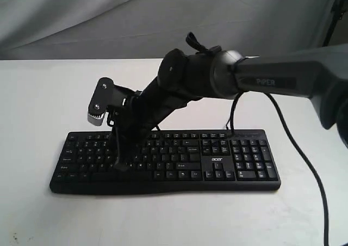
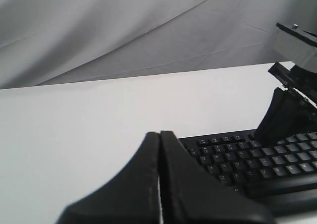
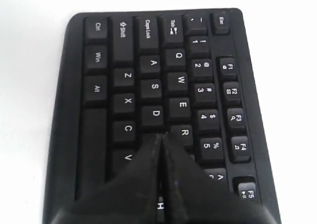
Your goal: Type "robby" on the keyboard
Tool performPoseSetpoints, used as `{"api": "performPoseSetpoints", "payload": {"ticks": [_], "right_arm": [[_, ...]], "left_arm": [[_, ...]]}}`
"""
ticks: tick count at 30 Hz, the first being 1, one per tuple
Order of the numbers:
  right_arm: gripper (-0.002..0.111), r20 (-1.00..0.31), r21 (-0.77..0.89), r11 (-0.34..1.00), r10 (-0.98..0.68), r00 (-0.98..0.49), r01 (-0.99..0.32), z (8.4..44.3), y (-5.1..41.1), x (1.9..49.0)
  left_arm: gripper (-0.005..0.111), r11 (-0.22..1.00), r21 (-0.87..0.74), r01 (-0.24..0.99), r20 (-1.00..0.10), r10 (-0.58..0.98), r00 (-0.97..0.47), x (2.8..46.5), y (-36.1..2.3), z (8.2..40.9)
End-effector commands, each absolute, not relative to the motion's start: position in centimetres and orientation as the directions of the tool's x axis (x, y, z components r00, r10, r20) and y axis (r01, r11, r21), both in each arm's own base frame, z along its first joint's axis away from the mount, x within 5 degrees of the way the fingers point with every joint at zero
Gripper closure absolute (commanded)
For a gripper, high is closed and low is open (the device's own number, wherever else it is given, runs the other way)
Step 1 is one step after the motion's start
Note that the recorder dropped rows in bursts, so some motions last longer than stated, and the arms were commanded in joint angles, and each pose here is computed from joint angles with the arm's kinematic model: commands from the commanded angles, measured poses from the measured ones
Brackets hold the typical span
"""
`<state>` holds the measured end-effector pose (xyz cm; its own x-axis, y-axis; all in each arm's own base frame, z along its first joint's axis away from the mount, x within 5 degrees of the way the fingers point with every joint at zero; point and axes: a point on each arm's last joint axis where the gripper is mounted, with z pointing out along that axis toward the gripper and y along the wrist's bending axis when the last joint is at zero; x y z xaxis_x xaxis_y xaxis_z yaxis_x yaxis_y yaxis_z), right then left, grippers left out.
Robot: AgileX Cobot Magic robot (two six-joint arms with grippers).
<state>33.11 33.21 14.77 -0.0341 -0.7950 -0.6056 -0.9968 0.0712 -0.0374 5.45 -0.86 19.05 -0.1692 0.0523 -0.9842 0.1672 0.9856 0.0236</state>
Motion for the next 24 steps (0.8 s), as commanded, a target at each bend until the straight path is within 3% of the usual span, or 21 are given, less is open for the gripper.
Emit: {"api": "performPoseSetpoints", "payload": {"ticks": [1, 24], "right_arm": [[0.108, -0.596, 0.001, 0.080, -0.800, -0.065, -0.997, 14.6, 33.2, 34.8], [0.108, -0.550, 0.056, 0.078, -0.830, -0.096, -0.995, 12.2, 32.1, 35.7]], "left_arm": [[0.107, 0.985, 0.026, 0.172, -0.985, 0.054, -0.164, 5.4, -0.9, 19.0], [0.107, 0.985, 0.026, 0.172, -0.985, 0.054, -0.164, 5.4, -0.9, 19.0]]}}
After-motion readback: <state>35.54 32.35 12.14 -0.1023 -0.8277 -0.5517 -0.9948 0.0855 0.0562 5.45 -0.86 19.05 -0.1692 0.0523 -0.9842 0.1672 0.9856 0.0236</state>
